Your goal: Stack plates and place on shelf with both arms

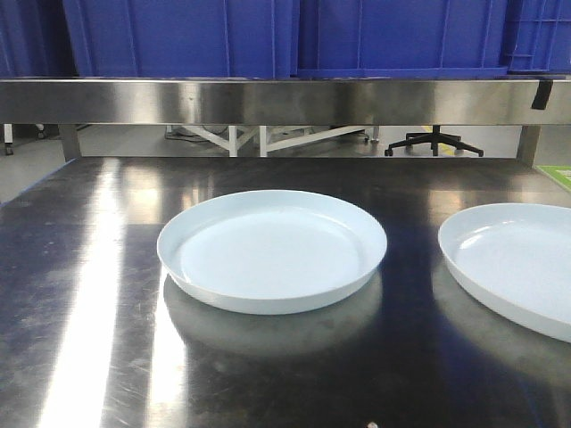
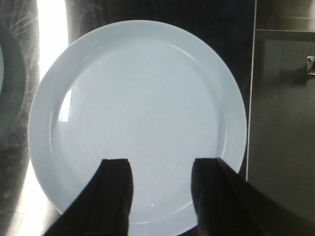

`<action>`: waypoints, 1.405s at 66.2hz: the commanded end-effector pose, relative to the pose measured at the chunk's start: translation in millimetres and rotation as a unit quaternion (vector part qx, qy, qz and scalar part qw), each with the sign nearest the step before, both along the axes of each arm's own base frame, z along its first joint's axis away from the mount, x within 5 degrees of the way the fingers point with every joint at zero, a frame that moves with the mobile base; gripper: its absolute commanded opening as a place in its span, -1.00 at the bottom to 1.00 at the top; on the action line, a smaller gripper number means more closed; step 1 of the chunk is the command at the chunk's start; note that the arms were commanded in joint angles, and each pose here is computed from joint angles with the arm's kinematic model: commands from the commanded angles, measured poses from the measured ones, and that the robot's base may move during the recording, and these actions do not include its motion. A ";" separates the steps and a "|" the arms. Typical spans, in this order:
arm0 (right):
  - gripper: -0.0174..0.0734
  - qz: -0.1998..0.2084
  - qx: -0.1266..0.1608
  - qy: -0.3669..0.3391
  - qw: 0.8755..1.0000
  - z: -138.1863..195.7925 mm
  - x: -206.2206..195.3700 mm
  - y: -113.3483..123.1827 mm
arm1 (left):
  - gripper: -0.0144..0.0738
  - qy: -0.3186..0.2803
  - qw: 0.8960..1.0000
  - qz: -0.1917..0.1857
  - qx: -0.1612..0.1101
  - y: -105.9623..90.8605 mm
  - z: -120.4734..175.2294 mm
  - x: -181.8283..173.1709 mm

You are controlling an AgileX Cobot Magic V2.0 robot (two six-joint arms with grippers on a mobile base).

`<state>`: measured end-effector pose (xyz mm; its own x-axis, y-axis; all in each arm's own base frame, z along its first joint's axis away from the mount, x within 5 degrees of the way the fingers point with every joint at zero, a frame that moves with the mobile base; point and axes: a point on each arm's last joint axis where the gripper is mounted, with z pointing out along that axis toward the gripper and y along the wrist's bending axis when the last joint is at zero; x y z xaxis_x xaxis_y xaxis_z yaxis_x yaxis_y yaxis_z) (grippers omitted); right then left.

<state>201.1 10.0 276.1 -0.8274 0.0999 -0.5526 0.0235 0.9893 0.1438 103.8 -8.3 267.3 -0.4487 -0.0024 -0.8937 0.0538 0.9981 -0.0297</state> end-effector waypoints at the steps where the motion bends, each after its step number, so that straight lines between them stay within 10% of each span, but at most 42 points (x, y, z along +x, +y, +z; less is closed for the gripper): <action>1: 0.27 -0.003 -0.002 -0.058 0.998 15.7 8.9 -0.9 | -0.47 -0.052 0.999 -0.006 -0.013 -2.1 16.2 3.9; 42: 0.27 -0.076 -0.009 -0.028 0.997 -10.1 34.3 -34.3 | -0.47 -0.052 0.999 -0.006 -0.013 -2.1 16.2 3.9; 93: 0.27 -0.072 -0.021 0.029 0.997 -40.2 50.5 -39.6 | -0.47 -0.052 0.999 -0.006 -0.013 -2.1 16.2 3.9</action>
<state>244.0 -26.5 221.0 -0.8786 0.2138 -0.4270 0.1853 0.9767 0.1080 103.8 -8.3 267.3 -0.4487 -0.0024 -0.8937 0.0538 0.9981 -0.0297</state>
